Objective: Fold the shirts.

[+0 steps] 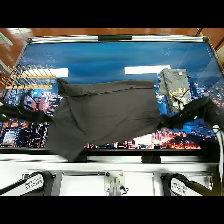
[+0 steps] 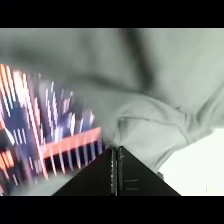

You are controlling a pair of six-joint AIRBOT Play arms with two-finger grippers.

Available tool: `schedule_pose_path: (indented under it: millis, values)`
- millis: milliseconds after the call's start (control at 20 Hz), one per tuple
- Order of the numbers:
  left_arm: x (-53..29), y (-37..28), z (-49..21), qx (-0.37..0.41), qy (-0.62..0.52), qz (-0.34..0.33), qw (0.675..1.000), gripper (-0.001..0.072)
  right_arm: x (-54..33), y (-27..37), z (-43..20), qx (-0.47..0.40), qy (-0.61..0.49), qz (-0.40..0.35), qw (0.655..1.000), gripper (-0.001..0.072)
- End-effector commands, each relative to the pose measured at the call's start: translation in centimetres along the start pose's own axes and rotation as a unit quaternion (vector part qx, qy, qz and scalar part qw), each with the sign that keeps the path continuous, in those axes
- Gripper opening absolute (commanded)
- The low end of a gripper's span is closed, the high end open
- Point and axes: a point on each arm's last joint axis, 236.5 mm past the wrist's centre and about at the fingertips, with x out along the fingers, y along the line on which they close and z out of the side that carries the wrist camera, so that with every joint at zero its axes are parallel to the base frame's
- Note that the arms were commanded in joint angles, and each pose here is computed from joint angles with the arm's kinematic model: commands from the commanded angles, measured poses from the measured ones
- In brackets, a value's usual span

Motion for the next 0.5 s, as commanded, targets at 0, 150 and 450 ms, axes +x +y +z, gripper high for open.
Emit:
schedule_pose_path:
  millis: [0,150,450]
  values:
    - [-12.2,-8.8,9.5,0.131,-0.215,0.027,0.967,0.0027,-12.6,7.9,6.5,-0.133,-0.199,0.001,0.971,0.0067]
    - [-30.3,-21.4,13.5,0.257,-0.482,0.098,0.832,0.0028,-32.0,16.8,7.6,-0.256,-0.468,-0.078,0.842,0.0067]
    - [-46.5,-38.8,1.4,0.341,-0.687,0.097,0.634,0.0029,-53.0,27.3,-6.5,-0.313,-0.731,-0.130,0.593,0.0067]
